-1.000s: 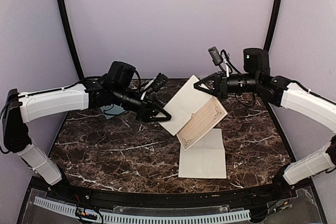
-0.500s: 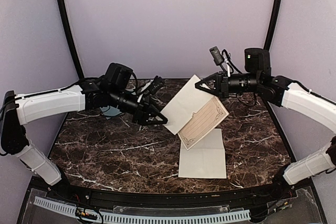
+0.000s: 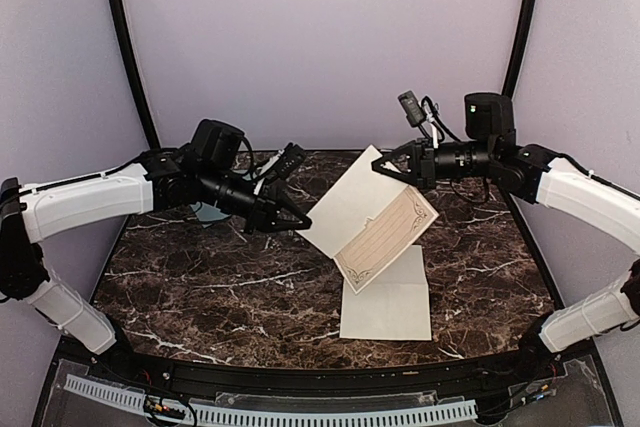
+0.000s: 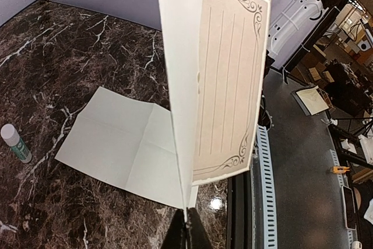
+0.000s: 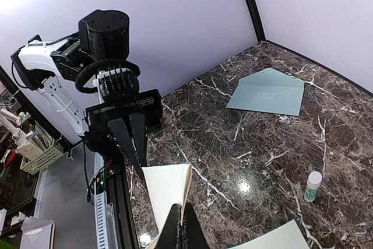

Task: Place the letter into the envelope and seal it
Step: Fold the letter.

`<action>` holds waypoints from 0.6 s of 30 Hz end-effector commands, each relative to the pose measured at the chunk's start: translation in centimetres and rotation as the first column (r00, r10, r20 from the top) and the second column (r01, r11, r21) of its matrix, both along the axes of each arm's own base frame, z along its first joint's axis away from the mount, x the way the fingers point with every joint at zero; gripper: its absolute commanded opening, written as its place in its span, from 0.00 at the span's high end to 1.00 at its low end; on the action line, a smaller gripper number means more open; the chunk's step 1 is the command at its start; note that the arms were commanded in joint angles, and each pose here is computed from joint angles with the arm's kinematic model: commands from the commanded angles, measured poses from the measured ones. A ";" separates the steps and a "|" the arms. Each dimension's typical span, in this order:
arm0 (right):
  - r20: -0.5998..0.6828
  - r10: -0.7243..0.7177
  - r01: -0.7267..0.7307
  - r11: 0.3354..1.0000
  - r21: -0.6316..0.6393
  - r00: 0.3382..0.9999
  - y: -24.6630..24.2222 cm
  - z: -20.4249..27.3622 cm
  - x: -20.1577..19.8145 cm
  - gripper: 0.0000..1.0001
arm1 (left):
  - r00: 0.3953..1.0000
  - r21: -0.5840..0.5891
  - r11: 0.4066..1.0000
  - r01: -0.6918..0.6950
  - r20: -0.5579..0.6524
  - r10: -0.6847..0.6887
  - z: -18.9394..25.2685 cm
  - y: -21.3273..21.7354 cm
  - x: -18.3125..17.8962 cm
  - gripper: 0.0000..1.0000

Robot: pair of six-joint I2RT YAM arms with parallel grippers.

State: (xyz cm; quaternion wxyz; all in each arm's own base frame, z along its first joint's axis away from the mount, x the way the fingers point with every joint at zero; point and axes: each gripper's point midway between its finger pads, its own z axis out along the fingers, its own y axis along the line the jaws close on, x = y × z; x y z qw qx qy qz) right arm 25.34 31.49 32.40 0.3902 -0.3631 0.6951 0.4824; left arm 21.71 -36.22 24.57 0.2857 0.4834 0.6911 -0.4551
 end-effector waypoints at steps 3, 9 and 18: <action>0.031 0.011 -0.011 1.000 0.025 0.999 -0.2 1.6 -0.2 1.00 | 1.000 -0.022 1.000 0.015 0.001 -0.015 0.8 0.5 -0.7 0.61; 0.008 0.094 -0.094 0.995 0.010 0.996 1.1 1.1 -1.1 1.00 | 0.999 -0.106 0.994 0.025 0.025 -0.023 4.0 -0.9 0.3 0.22; -0.032 0.161 -0.162 0.986 -0.034 0.986 2.3 -0.6 -2.2 1.00 | 0.996 -0.076 0.995 -0.069 0.060 0.073 3.9 -1.9 3.4 0.18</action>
